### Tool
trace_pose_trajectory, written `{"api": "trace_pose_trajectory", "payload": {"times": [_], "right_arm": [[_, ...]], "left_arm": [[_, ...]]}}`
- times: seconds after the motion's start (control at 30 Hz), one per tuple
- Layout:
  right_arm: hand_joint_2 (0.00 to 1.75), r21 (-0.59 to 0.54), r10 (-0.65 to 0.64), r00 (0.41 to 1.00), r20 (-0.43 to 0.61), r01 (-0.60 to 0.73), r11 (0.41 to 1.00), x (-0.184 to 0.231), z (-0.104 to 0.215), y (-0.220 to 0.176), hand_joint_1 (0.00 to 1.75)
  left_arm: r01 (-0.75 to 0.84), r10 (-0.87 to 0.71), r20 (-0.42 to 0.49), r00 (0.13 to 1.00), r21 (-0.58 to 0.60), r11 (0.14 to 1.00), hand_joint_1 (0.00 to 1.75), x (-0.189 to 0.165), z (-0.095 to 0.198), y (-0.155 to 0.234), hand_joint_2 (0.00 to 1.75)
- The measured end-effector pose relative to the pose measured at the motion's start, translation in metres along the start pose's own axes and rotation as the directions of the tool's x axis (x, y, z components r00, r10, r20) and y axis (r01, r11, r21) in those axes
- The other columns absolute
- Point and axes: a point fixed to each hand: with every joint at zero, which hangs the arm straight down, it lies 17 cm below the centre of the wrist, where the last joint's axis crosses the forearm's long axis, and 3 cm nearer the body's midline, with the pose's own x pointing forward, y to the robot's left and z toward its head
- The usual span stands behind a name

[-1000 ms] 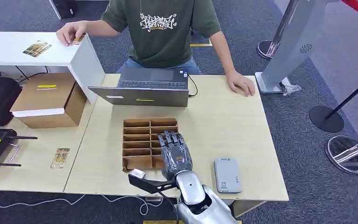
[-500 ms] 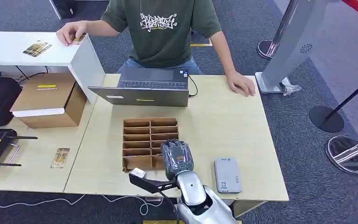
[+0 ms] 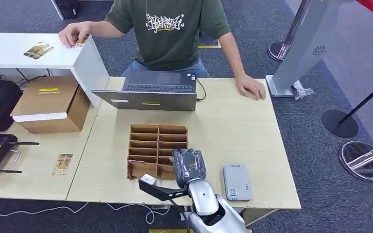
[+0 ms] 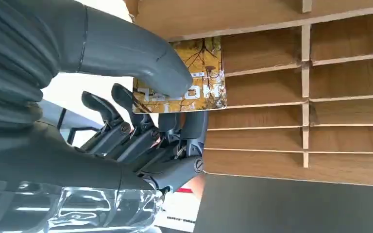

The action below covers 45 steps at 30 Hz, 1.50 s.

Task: Pass the card to the sensor for recognition and then transmit it.

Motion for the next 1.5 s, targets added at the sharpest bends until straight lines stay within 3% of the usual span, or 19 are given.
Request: {"api": "trace_pose_trajectory", "payload": {"times": [0.2, 0.47, 0.93, 1.2, 1.33, 1.5], "right_arm": [[1.75, -0.013, -0.011, 1.000, -0.007, 0.010, 1.000, -0.002, 0.002, -0.003, 1.75], [1.75, -0.149, -0.075, 0.997, 0.005, 0.074, 0.986, -0.003, 0.001, -0.039, 1.75], [1.75, -0.498, -0.239, 0.971, -0.004, 0.205, 0.842, -0.050, 0.046, -0.140, 1.75], [1.75, -0.641, -0.431, 0.898, 0.090, 0.383, 0.665, -0.082, 0.083, -0.180, 1.75], [1.75, -0.697, -0.569, 0.805, 0.171, 0.507, 0.508, -0.109, 0.103, -0.196, 1.75], [1.75, -0.772, -0.650, 0.733, 0.200, 0.526, 0.356, -0.152, 0.134, -0.206, 1.75]], "left_arm": [[0.010, -0.010, 0.003, 1.000, 0.001, 1.000, 0.00, 0.000, 0.000, 0.000, 0.00], [0.009, -0.011, -0.052, 0.999, -0.031, 0.999, 0.00, -0.007, 0.001, -0.003, 0.00], [0.015, -0.016, -0.045, 0.999, -0.033, 0.999, 0.00, -0.008, -0.001, 0.000, 0.00], [0.010, -0.012, -0.049, 0.999, -0.030, 0.999, 0.00, -0.011, -0.002, 0.002, 0.00], [0.001, -0.003, -0.054, 0.999, -0.031, 1.000, 0.00, -0.013, -0.003, 0.002, 0.00], [-0.002, 0.001, -0.050, 0.999, -0.025, 1.000, 0.00, -0.014, -0.003, 0.003, 0.00]]}}
